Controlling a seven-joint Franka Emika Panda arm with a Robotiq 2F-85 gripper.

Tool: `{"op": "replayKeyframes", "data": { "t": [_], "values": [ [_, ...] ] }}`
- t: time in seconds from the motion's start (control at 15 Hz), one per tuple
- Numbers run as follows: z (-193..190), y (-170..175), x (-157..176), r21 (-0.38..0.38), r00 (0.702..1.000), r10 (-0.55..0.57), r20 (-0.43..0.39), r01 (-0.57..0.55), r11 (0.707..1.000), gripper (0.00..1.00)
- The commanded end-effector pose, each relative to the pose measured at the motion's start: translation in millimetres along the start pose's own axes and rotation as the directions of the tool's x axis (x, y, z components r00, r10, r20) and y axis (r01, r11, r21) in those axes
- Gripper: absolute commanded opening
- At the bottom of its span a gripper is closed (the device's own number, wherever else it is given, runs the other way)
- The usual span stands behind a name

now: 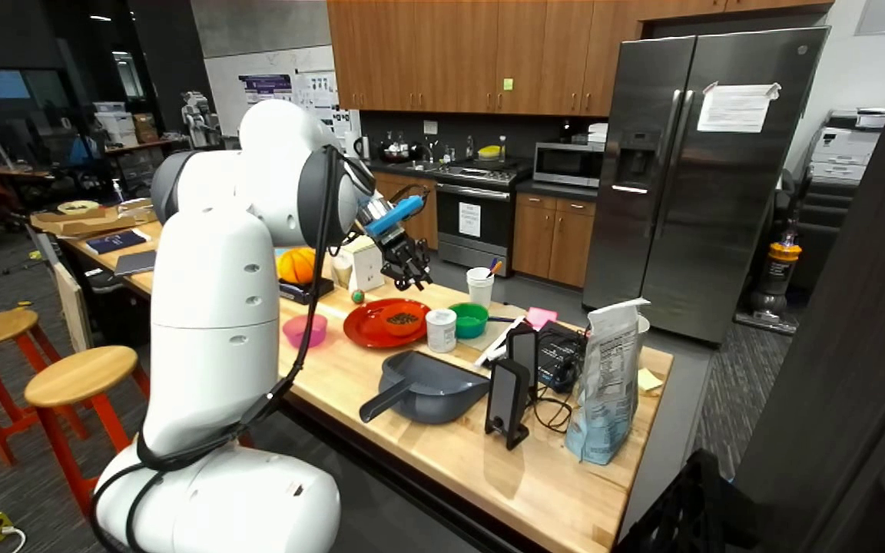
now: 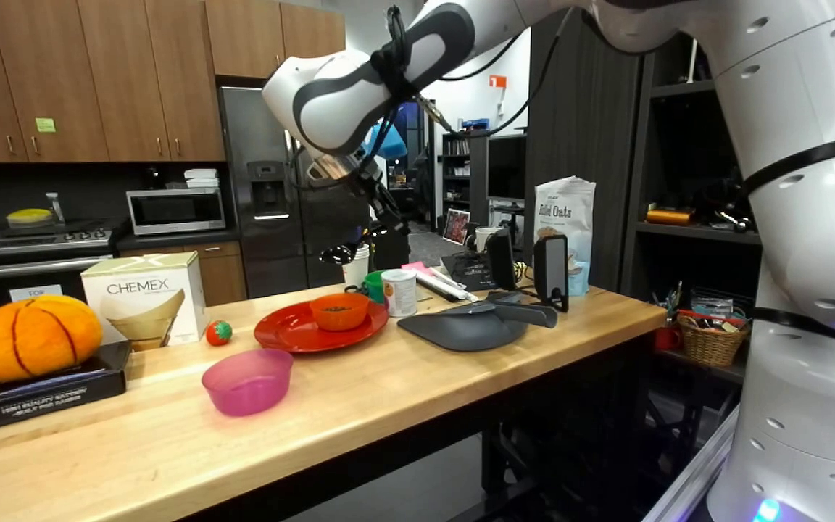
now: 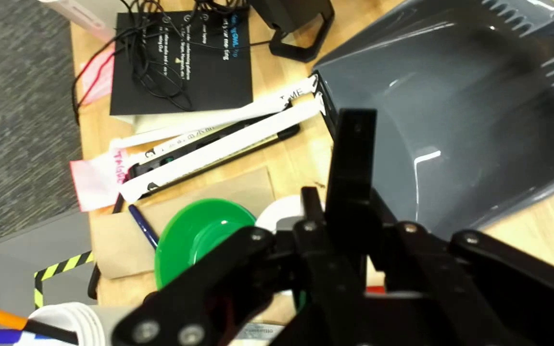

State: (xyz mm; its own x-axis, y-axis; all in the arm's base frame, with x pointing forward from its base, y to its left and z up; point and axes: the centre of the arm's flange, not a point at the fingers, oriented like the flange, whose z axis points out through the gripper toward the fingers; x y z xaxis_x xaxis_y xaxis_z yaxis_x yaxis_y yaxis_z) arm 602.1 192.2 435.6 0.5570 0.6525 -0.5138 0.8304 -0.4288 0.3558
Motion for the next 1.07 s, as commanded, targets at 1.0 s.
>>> {"op": "replayKeyframes", "data": {
  "t": [1.0],
  "values": [
    [21, 91, -65, 0.152, 0.92, 0.385, -0.072, -0.371, 0.916, 0.06]
  ]
}}
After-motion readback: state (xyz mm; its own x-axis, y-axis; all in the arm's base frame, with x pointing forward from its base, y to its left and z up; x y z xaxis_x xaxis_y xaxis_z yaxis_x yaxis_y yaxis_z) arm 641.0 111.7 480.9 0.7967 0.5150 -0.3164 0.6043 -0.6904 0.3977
